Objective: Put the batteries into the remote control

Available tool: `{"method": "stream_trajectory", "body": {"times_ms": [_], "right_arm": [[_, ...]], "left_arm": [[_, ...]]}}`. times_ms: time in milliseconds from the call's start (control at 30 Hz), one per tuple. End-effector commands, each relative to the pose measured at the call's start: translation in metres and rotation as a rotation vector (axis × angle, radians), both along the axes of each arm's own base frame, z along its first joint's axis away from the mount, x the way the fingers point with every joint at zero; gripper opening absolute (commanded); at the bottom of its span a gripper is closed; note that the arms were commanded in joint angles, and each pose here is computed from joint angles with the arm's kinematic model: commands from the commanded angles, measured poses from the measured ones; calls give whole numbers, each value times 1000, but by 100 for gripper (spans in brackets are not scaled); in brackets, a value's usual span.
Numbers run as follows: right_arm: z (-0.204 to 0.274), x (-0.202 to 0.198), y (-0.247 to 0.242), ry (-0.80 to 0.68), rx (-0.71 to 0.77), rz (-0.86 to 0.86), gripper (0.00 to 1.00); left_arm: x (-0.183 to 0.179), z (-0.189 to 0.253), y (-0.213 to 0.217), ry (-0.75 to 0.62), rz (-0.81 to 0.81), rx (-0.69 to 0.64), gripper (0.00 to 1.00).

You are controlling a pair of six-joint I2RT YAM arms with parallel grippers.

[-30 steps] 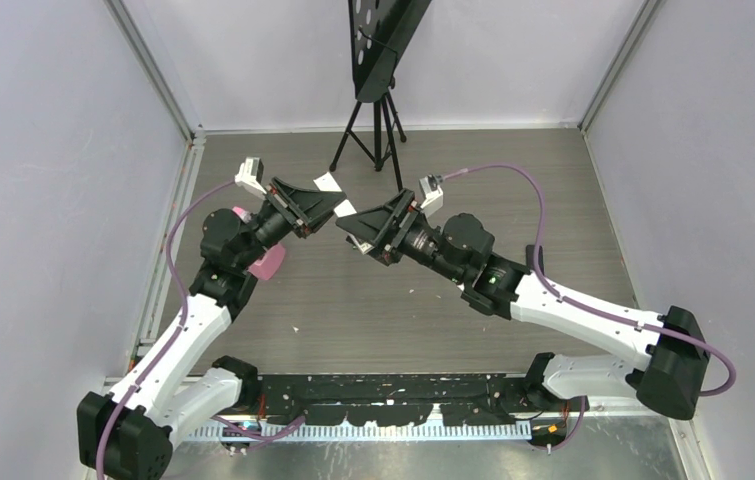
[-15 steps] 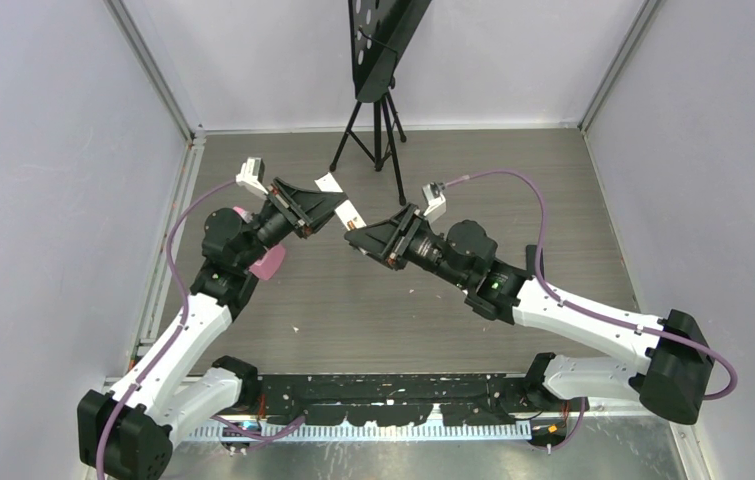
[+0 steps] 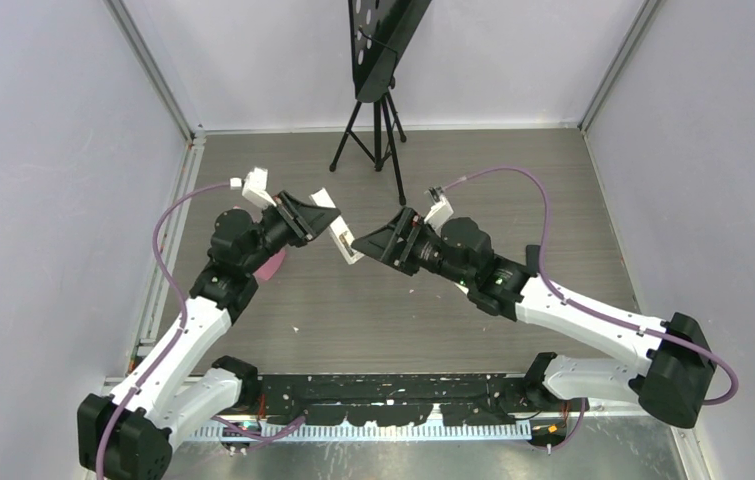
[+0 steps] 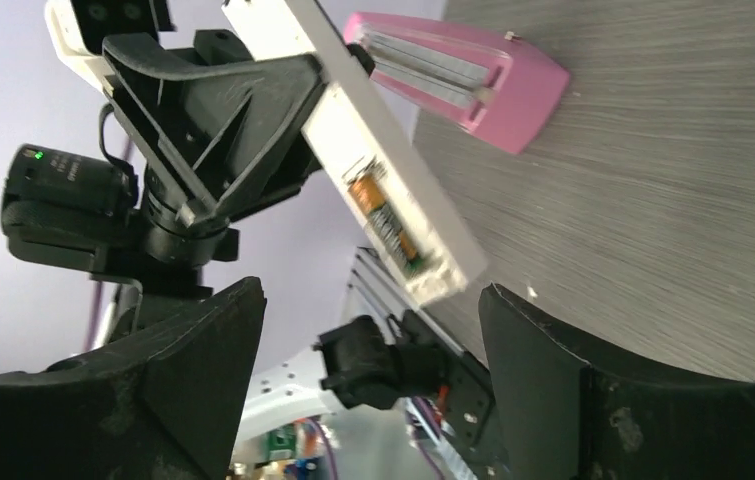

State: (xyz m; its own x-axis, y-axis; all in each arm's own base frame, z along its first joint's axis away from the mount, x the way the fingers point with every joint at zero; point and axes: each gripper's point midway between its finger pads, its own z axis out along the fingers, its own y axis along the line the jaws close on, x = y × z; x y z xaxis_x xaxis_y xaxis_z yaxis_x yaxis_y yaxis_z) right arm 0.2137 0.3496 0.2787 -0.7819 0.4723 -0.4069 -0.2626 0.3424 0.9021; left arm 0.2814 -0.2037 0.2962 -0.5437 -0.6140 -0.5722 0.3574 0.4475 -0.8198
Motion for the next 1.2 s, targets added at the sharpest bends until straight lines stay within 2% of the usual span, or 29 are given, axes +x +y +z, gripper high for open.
{"method": "stream_trajectory", "body": {"times_ms": [0,100,267,467,733,1167], "right_arm": [[-2,7,-22,-69,-134,-71,84],[-30,19,-44,-26,-289,-170,81],[-72,51,-79,53,-537,-324,58],[-128,90,-84,110,-847,-341,41],[-193,121,-61,156,-1075,-257,44],[-229,137,-42,142,-1144,-177,51]], "left_arm": [[17,-47,34,-73,138,287,0],[20,-61,49,-55,191,353,0],[14,-61,56,-81,204,380,0],[3,-56,53,-128,166,369,0],[-6,-47,39,-186,72,348,0],[-4,-51,36,-168,64,334,0]]}}
